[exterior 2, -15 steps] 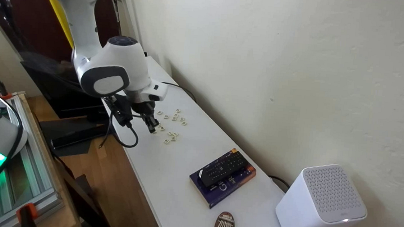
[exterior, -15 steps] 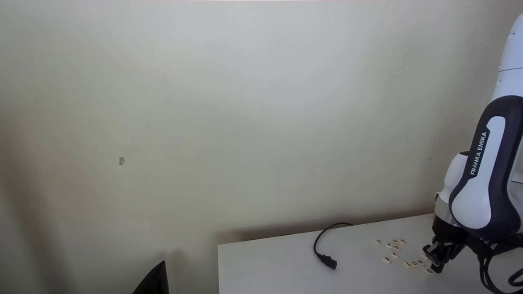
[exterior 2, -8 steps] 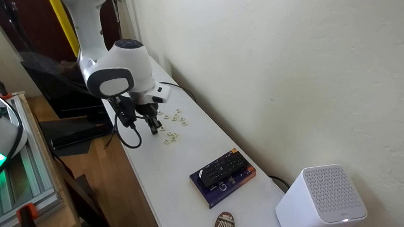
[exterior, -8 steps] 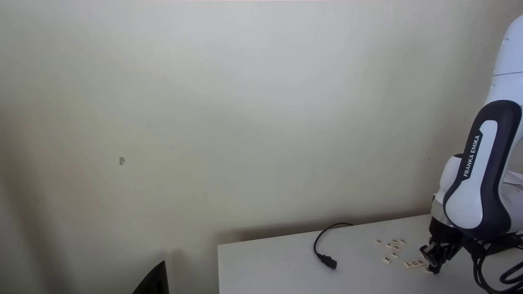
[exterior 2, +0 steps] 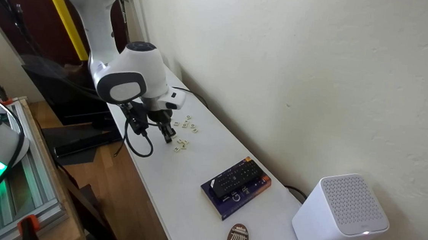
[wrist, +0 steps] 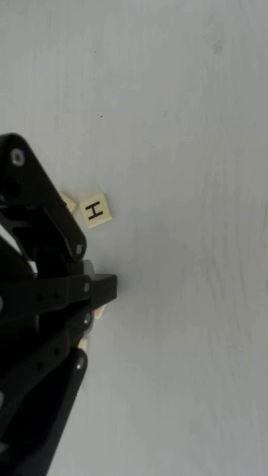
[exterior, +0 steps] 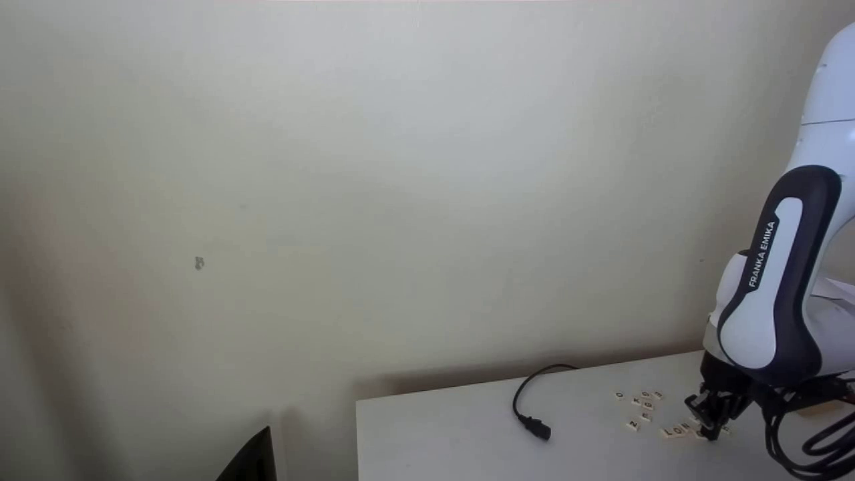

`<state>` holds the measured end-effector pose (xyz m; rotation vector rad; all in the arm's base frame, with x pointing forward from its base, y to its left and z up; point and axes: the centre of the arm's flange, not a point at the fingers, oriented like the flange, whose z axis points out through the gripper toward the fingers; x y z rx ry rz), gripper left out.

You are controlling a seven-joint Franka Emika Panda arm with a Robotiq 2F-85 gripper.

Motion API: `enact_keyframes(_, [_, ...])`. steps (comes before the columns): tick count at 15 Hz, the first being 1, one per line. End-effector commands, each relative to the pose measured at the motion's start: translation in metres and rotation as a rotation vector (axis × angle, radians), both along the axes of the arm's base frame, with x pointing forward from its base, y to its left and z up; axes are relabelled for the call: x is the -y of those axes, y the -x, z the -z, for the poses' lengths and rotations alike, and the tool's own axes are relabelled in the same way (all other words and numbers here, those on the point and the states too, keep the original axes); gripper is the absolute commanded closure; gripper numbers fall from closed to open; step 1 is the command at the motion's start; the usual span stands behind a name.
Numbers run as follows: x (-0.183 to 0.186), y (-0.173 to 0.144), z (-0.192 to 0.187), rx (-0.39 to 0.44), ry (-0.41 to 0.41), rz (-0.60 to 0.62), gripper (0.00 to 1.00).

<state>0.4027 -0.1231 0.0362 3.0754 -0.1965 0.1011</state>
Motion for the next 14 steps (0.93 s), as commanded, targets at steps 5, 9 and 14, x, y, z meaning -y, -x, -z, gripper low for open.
enact_keyframes(5, [0.01, -0.006, 0.01, -0.026, 0.047, 0.021, 1.0])
enact_keyframes(9, [0.011, -0.012, 0.012, -0.014, 0.058, 0.01, 1.0])
enact_keyframes(14, [0.01, -0.019, 0.013, -0.01, 0.064, -0.014, 1.0])
